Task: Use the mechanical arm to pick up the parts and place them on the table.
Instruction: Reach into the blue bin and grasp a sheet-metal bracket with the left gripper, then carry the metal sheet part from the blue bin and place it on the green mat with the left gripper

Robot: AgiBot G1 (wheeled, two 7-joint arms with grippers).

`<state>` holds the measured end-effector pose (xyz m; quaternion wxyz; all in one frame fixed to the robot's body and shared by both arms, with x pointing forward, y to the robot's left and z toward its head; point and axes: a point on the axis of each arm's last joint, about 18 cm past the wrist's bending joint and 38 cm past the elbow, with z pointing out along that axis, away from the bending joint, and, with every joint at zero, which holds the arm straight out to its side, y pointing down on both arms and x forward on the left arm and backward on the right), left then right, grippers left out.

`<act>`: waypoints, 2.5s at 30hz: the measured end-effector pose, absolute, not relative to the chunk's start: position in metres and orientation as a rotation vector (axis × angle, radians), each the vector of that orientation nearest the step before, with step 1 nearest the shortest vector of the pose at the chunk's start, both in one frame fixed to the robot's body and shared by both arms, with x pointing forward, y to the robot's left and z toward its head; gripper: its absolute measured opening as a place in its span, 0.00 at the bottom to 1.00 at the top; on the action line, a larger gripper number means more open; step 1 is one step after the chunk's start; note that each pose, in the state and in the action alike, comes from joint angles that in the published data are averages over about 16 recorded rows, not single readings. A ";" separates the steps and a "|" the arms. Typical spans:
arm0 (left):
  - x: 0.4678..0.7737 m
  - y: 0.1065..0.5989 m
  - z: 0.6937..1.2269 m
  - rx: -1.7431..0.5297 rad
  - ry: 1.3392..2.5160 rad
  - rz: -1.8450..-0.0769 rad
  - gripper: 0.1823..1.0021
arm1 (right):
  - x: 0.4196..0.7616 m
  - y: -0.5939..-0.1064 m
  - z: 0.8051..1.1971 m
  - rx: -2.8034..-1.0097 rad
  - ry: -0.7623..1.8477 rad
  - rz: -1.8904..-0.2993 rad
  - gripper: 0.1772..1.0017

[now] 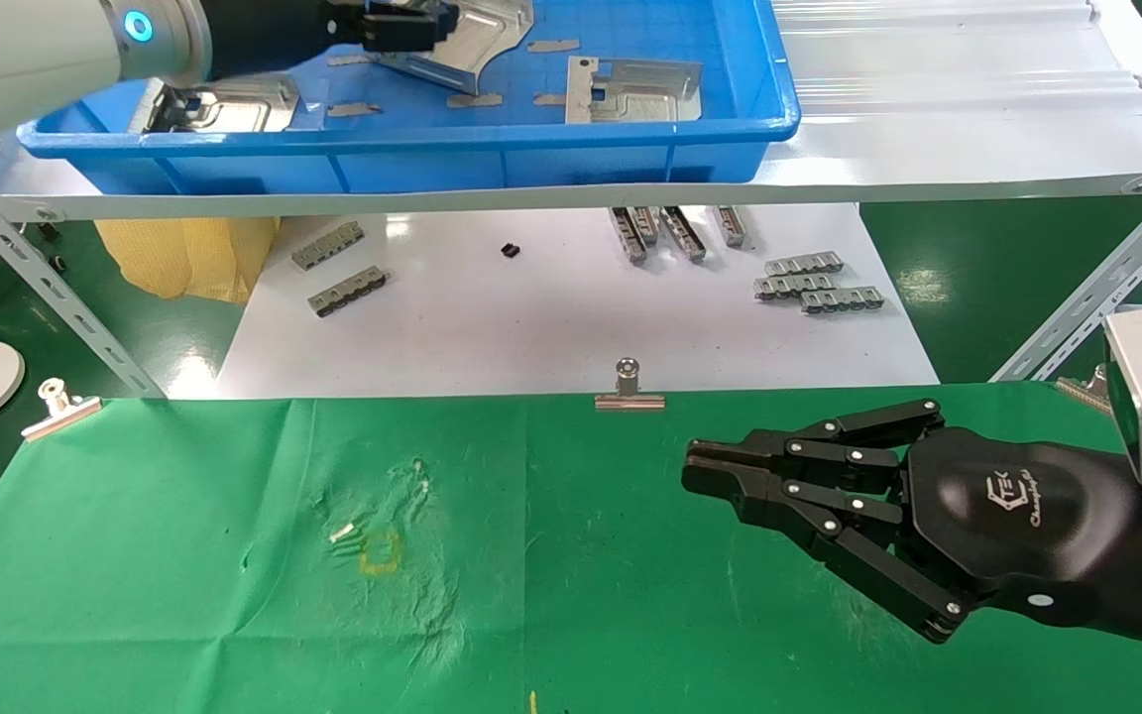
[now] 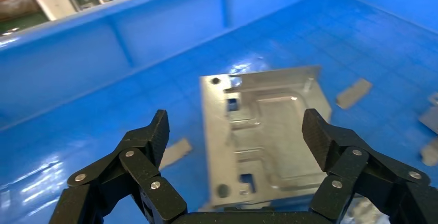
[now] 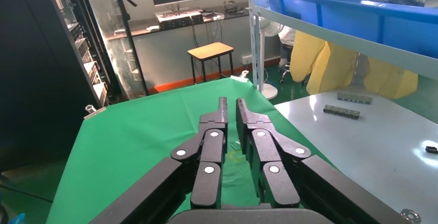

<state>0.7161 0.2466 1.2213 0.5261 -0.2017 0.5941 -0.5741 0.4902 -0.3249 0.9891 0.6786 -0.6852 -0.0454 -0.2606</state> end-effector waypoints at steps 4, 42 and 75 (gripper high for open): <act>0.718 0.248 1.220 -0.504 1.425 -1.360 0.93 | 0.490 -0.325 0.989 -1.539 -0.102 -0.585 0.09; 0.690 0.240 1.247 -0.345 1.461 -1.377 0.12 | 0.490 -0.325 0.989 -1.539 -0.102 -0.585 0.92; 0.611 0.290 1.120 0.480 1.946 -0.989 0.12 | 0.490 -0.325 0.989 -1.539 -0.102 -0.585 1.00</act>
